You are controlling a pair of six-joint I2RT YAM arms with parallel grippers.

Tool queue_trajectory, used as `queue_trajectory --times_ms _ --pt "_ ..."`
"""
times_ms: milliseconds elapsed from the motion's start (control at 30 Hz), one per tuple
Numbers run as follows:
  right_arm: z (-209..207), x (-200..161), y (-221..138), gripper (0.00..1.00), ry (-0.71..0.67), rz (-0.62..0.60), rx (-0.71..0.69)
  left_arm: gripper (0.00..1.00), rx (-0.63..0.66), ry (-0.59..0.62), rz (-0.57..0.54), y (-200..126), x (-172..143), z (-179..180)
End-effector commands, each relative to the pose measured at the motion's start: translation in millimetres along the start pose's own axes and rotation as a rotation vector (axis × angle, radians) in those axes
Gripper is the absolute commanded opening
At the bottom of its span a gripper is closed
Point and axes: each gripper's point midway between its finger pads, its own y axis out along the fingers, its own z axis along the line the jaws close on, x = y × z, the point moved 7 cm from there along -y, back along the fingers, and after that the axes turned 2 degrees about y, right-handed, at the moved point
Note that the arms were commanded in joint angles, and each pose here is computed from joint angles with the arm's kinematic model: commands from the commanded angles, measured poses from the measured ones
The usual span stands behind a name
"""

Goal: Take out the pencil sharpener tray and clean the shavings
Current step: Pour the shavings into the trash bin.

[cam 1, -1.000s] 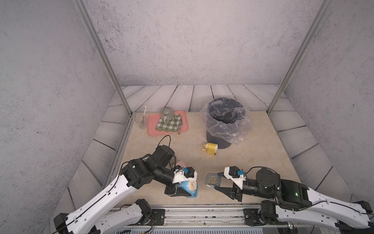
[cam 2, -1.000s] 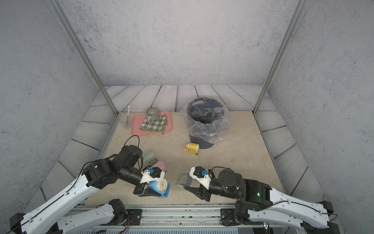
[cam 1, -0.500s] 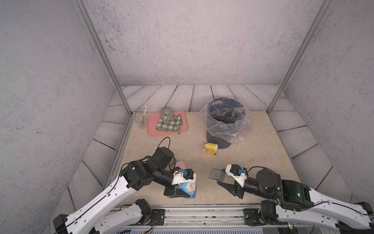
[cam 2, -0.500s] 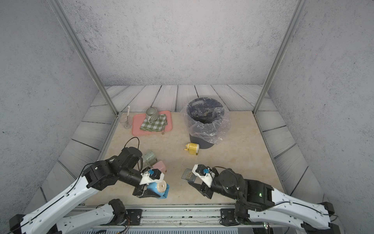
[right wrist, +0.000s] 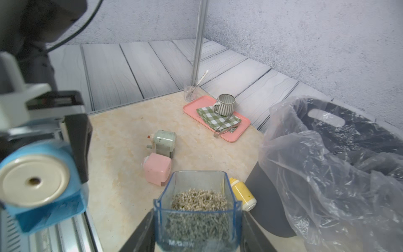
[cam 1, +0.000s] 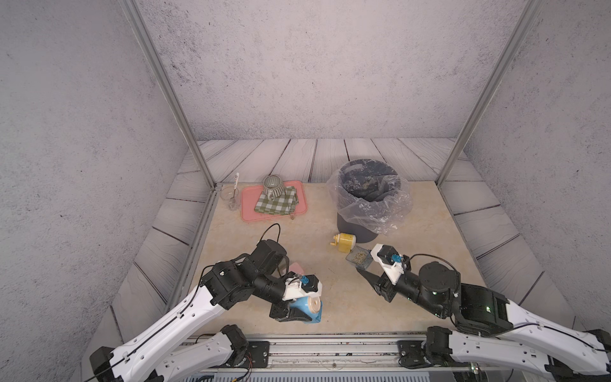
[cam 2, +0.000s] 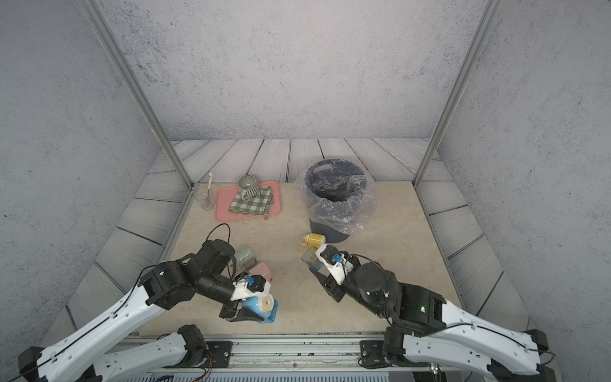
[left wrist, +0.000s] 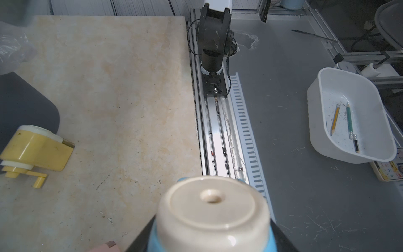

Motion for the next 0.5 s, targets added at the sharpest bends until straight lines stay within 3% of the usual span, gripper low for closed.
queue_trajectory --times_ms 0,233,467 --pt "-24.0 28.9 11.4 0.27 0.088 -0.026 -0.075 0.00 -0.007 0.020 -0.015 0.5 1.0 -0.2" --pt "-93.2 77.8 49.7 0.27 0.296 0.015 -0.202 0.00 0.001 0.034 -0.017 -0.5 -1.3 -2.2" --pt "-165.7 104.1 71.3 0.28 0.682 0.000 -0.220 0.00 -0.005 0.044 -0.006 0.2 -5.1 -4.3"
